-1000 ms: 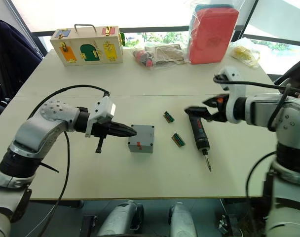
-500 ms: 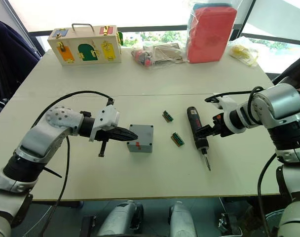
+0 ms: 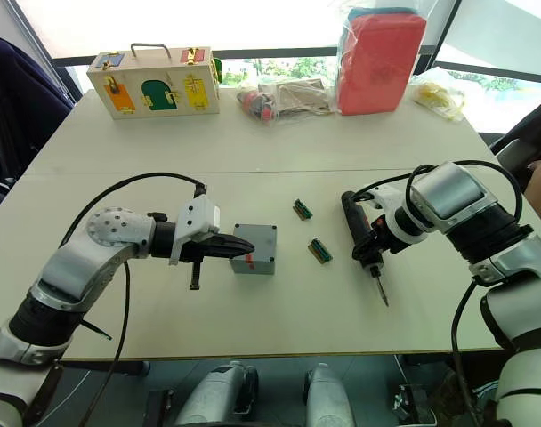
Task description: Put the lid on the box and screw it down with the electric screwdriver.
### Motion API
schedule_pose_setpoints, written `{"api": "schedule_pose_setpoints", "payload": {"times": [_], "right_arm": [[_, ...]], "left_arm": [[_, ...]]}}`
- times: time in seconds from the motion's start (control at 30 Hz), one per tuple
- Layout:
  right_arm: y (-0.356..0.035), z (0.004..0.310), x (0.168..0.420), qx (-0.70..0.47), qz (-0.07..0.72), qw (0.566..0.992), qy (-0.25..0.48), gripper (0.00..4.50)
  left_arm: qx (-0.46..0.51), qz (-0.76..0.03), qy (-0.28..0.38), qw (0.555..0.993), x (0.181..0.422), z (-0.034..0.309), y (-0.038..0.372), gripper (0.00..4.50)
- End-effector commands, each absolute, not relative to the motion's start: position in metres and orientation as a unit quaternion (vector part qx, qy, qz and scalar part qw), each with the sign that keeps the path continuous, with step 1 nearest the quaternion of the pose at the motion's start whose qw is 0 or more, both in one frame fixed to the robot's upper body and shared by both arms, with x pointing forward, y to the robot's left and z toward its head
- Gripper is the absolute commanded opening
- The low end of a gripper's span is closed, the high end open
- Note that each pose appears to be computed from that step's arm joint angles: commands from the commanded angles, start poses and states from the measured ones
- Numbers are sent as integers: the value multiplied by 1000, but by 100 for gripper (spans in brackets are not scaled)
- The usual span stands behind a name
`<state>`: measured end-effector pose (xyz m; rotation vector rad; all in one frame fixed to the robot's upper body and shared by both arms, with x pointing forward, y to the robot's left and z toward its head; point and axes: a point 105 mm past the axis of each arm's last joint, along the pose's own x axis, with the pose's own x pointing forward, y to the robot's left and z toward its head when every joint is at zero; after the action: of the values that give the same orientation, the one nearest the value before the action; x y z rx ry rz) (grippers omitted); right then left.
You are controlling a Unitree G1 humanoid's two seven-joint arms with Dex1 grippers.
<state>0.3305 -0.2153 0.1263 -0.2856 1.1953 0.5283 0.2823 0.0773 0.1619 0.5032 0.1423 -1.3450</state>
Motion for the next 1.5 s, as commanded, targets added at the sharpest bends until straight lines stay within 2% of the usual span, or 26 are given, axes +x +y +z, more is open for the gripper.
{"api": "schedule_pose_setpoints", "payload": {"times": [0.03,0.2,0.4,0.53,0.57,0.6,0.67,0.7,0.77,0.9,1.03,1.23,1.5], "right_arm": [[-217,110,325,-135,242,766,580,186],[-228,111,327,-121,218,776,580,174],[-242,152,358,-61,154,854,494,174],[-229,216,378,-1,156,926,343,174],[-218,239,385,24,174,947,270,174],[-207,270,390,43,191,967,163,174],[-199,311,385,84,200,976,13,174],[-194,322,379,102,204,973,-34,174],[-183,327,367,106,210,968,-82,174],[-135,323,329,141,317,920,-180,174],[-104,293,314,127,360,906,-185,174],[-74,255,309,102,391,899,-166,174],[-59,237,312,76,397,901,-159,174]], "left_arm": [[230,-608,40,759,281,174,77,0],[226,-605,40,763,284,173,77,0],[218,-599,48,769,295,175,86,0],[90,-622,46,777,296,194,89,0],[80,-625,47,775,296,196,90,0],[75,-626,51,775,296,198,91,0],[72,-625,60,775,297,198,93,0],[73,-623,67,776,297,197,95,0],[80,-620,82,776,297,193,98,0],[88,-602,111,786,301,180,101,0],[115,-594,118,788,302,173,103,0],[171,-581,121,787,307,162,99,0],[197,-585,135,775,307,147,97,0]]}}
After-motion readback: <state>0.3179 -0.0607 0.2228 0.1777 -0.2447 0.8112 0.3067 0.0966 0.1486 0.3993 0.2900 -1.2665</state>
